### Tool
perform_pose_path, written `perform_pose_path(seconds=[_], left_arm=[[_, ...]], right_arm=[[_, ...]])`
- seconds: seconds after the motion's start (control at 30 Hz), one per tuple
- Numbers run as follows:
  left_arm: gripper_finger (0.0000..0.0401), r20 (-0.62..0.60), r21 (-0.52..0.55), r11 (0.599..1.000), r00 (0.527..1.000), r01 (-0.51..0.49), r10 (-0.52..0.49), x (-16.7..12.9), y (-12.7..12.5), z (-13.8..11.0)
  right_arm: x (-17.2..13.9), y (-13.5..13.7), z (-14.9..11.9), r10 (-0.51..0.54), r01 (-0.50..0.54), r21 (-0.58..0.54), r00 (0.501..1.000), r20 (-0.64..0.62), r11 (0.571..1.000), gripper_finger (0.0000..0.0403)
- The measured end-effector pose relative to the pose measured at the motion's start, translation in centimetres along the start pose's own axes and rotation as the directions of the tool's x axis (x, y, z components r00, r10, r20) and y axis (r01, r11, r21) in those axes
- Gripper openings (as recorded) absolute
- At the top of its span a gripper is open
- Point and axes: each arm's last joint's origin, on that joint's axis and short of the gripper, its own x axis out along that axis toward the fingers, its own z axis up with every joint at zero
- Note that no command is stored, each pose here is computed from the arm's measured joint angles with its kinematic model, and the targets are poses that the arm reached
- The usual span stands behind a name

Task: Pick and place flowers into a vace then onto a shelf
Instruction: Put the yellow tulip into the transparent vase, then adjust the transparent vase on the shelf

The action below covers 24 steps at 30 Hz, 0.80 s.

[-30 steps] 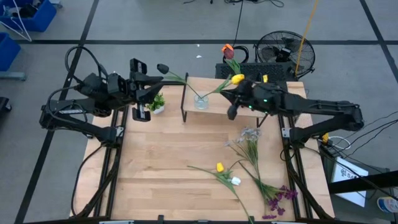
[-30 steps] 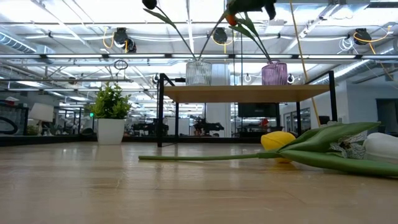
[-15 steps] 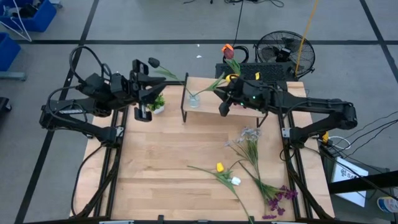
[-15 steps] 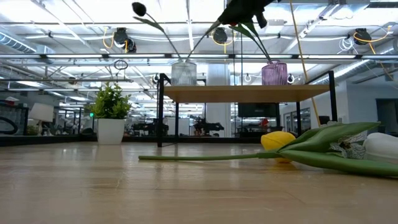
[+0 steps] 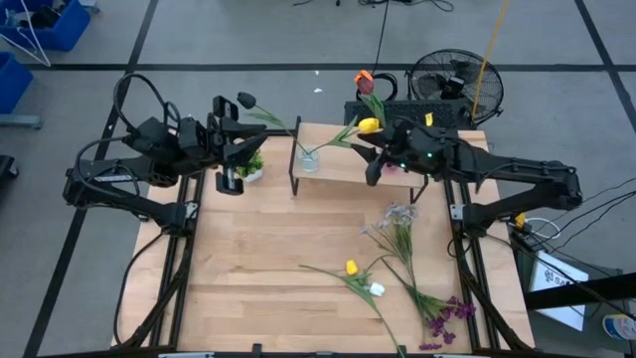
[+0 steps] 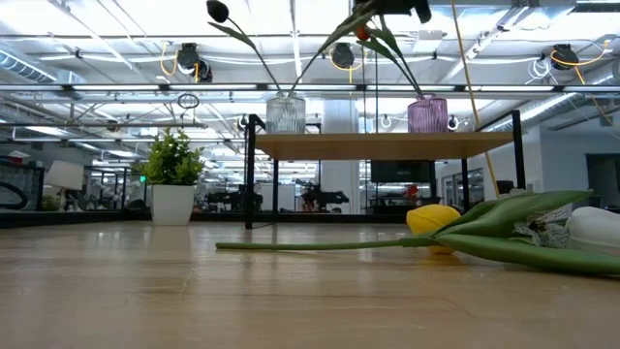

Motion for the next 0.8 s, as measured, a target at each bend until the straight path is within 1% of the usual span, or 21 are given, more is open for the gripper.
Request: perform_pose_path(seconds=[0.07,0.13,0.23,0.3,0.4,0.43,0.5,0.57,0.6,0.63,0.67,0.73,0.8], left_arm=[[0.0085,-0.05,-0.001,1.0,0.999,-0.007,0.007,0.0,0.0,-0.4],[0.0085,-0.138,-0.001,1.0,0.99,-0.031,0.03,-0.1,-0.1,-1.3],[0.0085,-0.3,-0.053,0.996,0.952,-0.071,0.052,-0.4,-0.2,-2.8],[0.0085,-0.406,-0.081,0.992,0.912,-0.092,0.052,-0.8,-0.4,-3.8],[0.0074,-0.579,-0.091,0.986,0.813,-0.139,0.061,-1.5,-0.6,-5.6],[0.0065,-0.635,-0.089,0.982,0.769,-0.169,0.075,-1.8,-0.7,-6.3],[0.0036,-0.739,-0.07,0.968,0.664,-0.241,0.112,-2.6,-0.8,-7.6],[0.001,-0.805,-0.066,0.955,0.58,-0.291,0.121,-2.9,-1.1,-9.4],[0.0008,-0.836,-0.065,0.95,0.536,-0.307,0.115,-3.2,-1.3,-10.4],[0.0008,-0.87,-0.061,0.946,0.482,-0.317,0.106,-3.6,-1.6,-11.7],[0.0007,-0.894,-0.059,0.942,0.438,-0.329,0.097,-3.8,-2.0,-13.1],[0.0004,-0.909,-0.073,0.925,0.405,-0.374,0.092,-3.8,-2.8,-15.6],[0.0004,-0.933,-0.04,0.898,0.339,-0.438,0.124,-4.6,-3.3,-18.3]], right_arm=[[-0.9,0.0,0.2,0.013,-0.013,0.0,1.0,0.004,1.0,0.0142],[-2.0,0.1,0.3,0.028,-0.028,0.006,1.0,-0.003,1.0,0.0143],[-3.9,0.1,0.3,0.058,-0.057,0.034,0.998,-0.025,0.998,0.0145],[-5.2,0.2,0.2,0.084,-0.081,0.051,0.996,-0.042,0.995,0.0145],[-7.1,0.2,0.2,0.124,-0.12,0.069,0.991,-0.053,0.99,0.014],[-7.7,0.2,0.2,0.138,-0.134,0.081,0.989,-0.051,0.988,0.0138],[-8.6,0.2,0.3,0.165,-0.159,0.11,0.985,-0.046,0.981,0.0133],[-9.3,0.3,0.2,0.19,-0.183,0.118,0.981,-0.045,0.976,0.0125],[-9.5,0.5,0.2,0.202,-0.196,0.116,0.978,-0.044,0.974,0.012],[-9.7,0.6,0.2,0.213,-0.207,0.111,0.976,-0.045,0.972,0.0113],[-9.7,0.8,0.2,0.222,-0.216,0.108,0.974,-0.047,0.97,0.0105],[-9.8,1.0,0.1,0.232,-0.226,0.102,0.971,-0.055,0.969,0.0086],[-9.6,1.2,-0.1,0.236,-0.229,0.096,0.97,-0.065,0.969,0.0064]])
